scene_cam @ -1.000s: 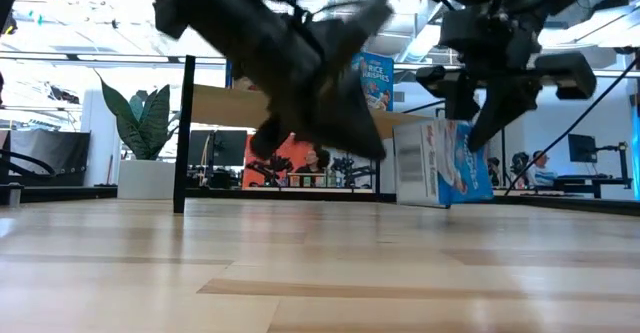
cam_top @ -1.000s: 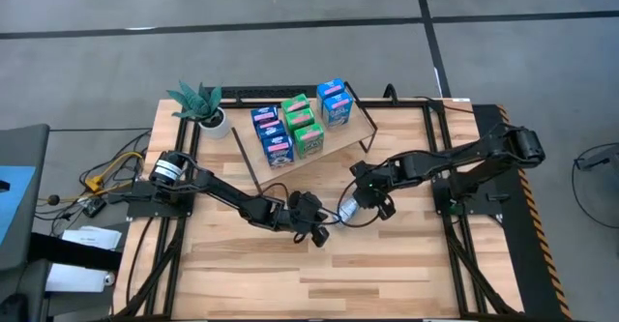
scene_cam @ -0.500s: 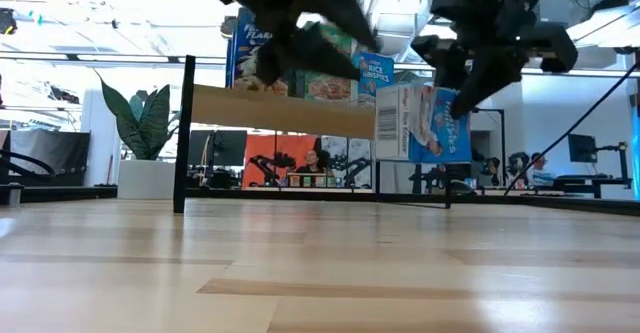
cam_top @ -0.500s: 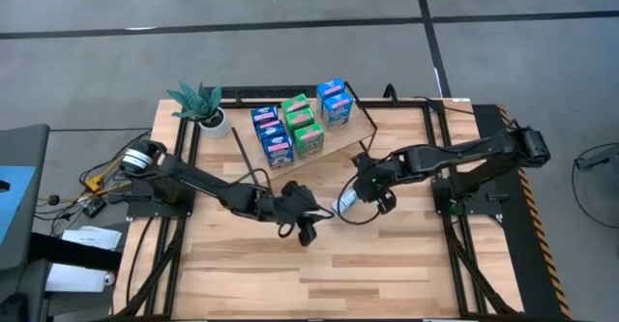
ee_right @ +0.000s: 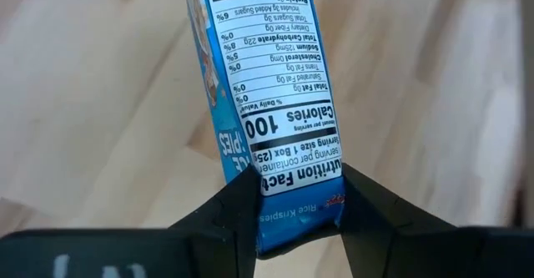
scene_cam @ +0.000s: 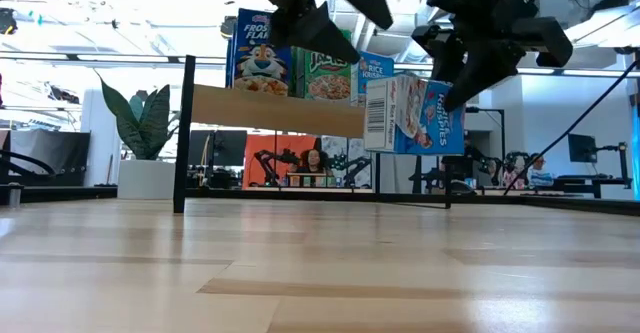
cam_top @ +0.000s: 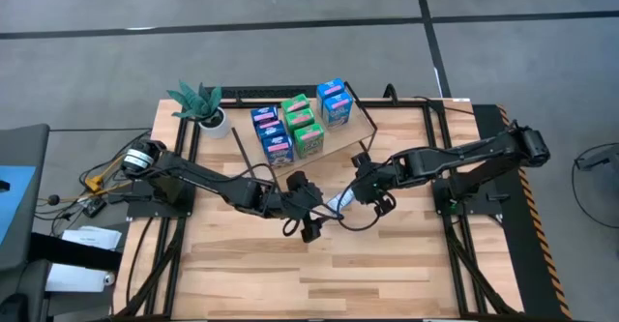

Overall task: Stack cereal on shelf
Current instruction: Put the light blue cereal box on the shelf and align it with the other light blue cereal boxes

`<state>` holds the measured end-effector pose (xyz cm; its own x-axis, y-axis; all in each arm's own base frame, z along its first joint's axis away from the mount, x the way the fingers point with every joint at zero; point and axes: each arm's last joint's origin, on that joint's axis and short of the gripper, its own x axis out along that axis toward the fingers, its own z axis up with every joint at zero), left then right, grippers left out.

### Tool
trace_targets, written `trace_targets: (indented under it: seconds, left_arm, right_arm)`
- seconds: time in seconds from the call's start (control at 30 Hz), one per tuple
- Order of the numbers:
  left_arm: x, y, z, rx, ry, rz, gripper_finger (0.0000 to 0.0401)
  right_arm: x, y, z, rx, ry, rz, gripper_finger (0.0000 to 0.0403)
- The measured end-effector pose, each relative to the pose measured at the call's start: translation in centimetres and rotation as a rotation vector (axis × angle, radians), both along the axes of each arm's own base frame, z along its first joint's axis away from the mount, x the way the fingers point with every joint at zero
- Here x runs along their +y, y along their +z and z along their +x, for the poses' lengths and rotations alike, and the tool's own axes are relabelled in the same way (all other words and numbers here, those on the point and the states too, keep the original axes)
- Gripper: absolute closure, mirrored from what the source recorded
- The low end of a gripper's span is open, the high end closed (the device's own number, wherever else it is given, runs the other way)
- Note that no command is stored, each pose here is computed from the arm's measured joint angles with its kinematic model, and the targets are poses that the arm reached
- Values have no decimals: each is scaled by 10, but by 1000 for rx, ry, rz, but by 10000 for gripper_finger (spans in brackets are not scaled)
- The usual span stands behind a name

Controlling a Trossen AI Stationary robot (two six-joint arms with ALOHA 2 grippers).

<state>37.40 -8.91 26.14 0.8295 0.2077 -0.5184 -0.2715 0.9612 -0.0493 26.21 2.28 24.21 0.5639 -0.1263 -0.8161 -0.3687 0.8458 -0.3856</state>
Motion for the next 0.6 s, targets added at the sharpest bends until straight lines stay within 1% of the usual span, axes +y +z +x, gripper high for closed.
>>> trace_targets:
  seconds: [0.07,0.13,0.23,0.3,0.53,0.6]
  left_arm:
    - [2,-2,3,-9,20,-16,63]
    - [2,-6,3,11,37,-27,63]
    - [3,-8,7,-13,48,-38,62]
    - [3,-13,6,21,51,-25,62]
    - [2,-20,12,7,70,-23,62]
    - [1,-22,12,19,57,-25,62]
  right_arm:
    - [0,0,0,2,-2,-2,251]
    - [1,0,0,-2,-13,5,251]
    - [1,1,1,-19,-24,15,251]
    - [1,2,3,-43,-34,24,250]
    - [2,3,5,-75,-41,34,252]
    - [2,4,6,-85,-41,35,251]
